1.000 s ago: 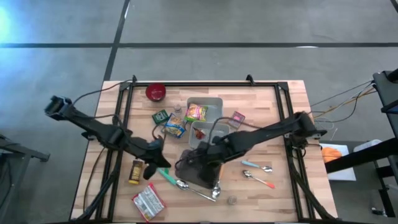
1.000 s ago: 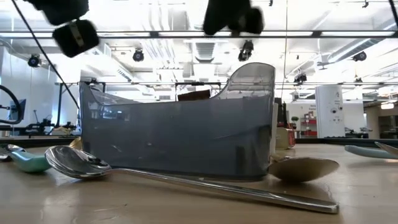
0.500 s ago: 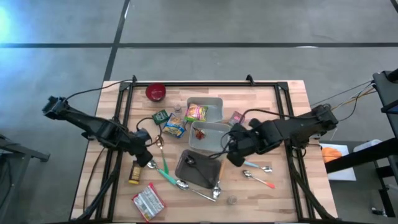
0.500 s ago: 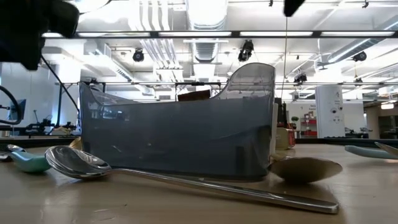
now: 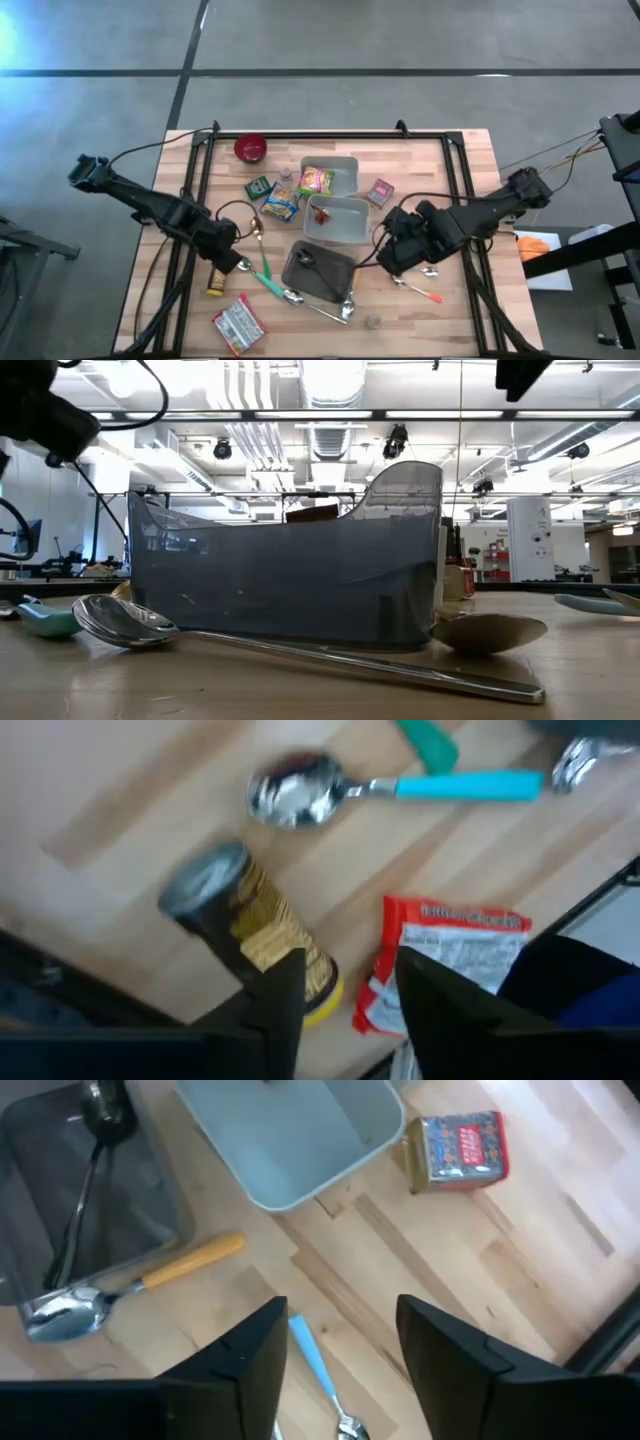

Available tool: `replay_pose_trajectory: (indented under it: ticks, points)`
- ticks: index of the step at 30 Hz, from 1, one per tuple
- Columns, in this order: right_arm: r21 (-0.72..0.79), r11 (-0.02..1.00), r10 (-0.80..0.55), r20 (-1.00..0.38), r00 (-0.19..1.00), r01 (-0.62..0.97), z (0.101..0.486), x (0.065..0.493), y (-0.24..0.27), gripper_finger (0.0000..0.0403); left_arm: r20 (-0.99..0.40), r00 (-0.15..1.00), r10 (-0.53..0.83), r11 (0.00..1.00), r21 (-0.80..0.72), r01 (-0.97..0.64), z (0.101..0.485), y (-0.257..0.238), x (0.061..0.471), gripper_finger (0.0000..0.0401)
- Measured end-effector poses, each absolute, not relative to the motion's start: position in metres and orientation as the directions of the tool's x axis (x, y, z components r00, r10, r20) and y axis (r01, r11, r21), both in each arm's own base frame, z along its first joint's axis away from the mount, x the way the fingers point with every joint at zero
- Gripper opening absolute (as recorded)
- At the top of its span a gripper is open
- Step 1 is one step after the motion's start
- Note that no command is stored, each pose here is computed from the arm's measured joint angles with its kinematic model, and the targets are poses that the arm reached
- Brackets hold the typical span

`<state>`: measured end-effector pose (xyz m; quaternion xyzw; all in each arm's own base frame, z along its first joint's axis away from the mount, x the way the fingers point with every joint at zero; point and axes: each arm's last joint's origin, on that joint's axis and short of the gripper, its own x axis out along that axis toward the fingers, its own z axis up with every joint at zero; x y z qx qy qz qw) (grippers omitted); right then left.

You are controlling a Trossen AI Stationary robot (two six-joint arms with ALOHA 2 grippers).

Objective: Pick & Place Food Item
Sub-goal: Put the yellow seasoning bottle into the bottom gray bin

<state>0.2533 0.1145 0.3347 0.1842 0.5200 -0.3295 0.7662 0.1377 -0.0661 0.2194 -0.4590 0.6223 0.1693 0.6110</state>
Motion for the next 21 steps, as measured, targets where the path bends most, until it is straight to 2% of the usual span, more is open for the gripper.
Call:
replay_pose_trajectory:
  ticks: [5,10,16,21]
  points:
    - [-0.053,0.693,-0.34,-0.903,0.261,0.719,0.332,0.245,0.125,0.0206,-0.915,0.137,-0.379,0.484,-0.323,-0.813,0.219,-0.075,0.133,0.0209]
    - [-0.05,0.686,-0.349,-0.898,0.269,0.726,0.328,0.24,0.134,0.0207,-0.935,0.099,-0.341,0.446,-0.254,-0.858,0.216,-0.087,0.122,0.0236]
    - [-0.066,0.683,-0.359,-0.898,0.256,0.728,0.322,0.238,0.136,0.0207,-0.952,0.143,-0.27,0.4,-0.246,-0.883,0.214,-0.103,0.114,0.0244]
    - [-0.071,0.68,-0.376,-0.888,0.265,0.73,0.321,0.238,0.135,0.0207,-0.97,0.128,-0.208,0.399,-0.204,-0.894,0.206,-0.117,0.111,0.0244]
